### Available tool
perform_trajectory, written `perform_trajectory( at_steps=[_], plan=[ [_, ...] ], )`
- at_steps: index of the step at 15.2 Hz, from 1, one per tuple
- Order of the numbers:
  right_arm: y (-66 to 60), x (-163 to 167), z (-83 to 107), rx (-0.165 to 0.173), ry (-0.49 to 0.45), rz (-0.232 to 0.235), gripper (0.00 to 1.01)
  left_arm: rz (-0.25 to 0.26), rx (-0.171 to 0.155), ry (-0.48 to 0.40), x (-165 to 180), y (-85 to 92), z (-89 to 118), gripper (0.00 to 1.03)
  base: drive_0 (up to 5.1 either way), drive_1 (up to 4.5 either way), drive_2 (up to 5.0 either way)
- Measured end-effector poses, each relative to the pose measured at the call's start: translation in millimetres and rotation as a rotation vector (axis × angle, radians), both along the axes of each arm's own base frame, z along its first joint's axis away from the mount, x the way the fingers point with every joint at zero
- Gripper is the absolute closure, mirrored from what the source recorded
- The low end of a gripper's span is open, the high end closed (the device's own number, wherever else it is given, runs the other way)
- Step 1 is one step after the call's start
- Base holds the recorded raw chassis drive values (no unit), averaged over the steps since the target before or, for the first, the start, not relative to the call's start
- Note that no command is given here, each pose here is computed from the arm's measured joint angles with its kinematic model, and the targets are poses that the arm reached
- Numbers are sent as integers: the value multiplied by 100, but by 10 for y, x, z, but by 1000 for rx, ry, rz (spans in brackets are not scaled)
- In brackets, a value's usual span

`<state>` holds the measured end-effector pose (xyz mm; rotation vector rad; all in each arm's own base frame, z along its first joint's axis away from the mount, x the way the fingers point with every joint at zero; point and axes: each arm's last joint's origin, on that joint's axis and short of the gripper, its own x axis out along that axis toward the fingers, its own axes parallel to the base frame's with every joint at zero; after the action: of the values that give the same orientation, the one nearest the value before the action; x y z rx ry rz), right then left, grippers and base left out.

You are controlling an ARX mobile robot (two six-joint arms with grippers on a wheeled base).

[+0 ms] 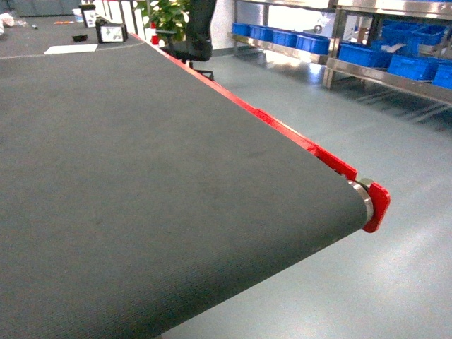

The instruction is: Sort blue parts and orange caps into right shelf containers

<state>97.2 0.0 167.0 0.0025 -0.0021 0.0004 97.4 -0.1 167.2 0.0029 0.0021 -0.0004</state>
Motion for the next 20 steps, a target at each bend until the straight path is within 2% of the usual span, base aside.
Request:
perform_trajectory(
  at_steps=[20],
  plan=[
    [0, 0, 0, 0, 0, 0, 57, 0, 0, 0, 0, 0, 0, 59, -161, -161, -161]
  ],
)
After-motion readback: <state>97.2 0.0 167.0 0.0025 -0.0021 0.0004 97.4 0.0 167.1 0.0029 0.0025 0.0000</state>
